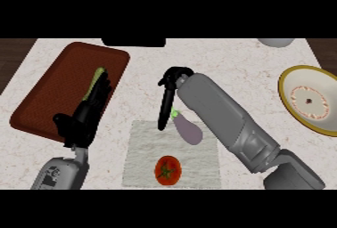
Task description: Pick the eggplant from the placemat and place it in the bowl
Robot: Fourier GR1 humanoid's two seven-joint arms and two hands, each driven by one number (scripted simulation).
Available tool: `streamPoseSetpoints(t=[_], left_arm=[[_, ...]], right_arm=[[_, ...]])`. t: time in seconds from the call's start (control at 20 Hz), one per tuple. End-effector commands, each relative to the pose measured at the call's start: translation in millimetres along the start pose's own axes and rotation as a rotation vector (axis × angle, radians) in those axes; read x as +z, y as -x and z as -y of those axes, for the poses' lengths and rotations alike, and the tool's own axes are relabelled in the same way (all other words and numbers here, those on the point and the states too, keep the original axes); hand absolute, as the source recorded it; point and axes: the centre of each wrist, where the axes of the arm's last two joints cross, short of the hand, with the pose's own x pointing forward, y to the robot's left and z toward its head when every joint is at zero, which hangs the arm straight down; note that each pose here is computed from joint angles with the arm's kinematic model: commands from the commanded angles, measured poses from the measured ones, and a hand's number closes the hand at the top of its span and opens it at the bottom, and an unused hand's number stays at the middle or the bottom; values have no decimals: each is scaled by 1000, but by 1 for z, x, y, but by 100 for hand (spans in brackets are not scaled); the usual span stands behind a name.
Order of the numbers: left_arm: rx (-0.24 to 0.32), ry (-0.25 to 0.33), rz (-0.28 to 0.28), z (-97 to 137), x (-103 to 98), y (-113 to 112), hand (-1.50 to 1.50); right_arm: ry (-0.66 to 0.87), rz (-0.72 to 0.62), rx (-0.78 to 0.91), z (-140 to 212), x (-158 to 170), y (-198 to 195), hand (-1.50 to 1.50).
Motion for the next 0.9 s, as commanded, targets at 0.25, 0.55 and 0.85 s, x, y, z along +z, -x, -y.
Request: streamPoseSetpoints(t=[0.25,0.55,0.85], left_arm=[[14,-14,-26,3,19,10,0],[12,-14,-16,-7,15,19,0],[8,-24,-7,-3,7,9,0]], right_arm=[[-50,51,-66,5,6,4,-150],[-43,58,-150,7,2,12,-150],[-67,32,-191,-24,-17,31,-150]])
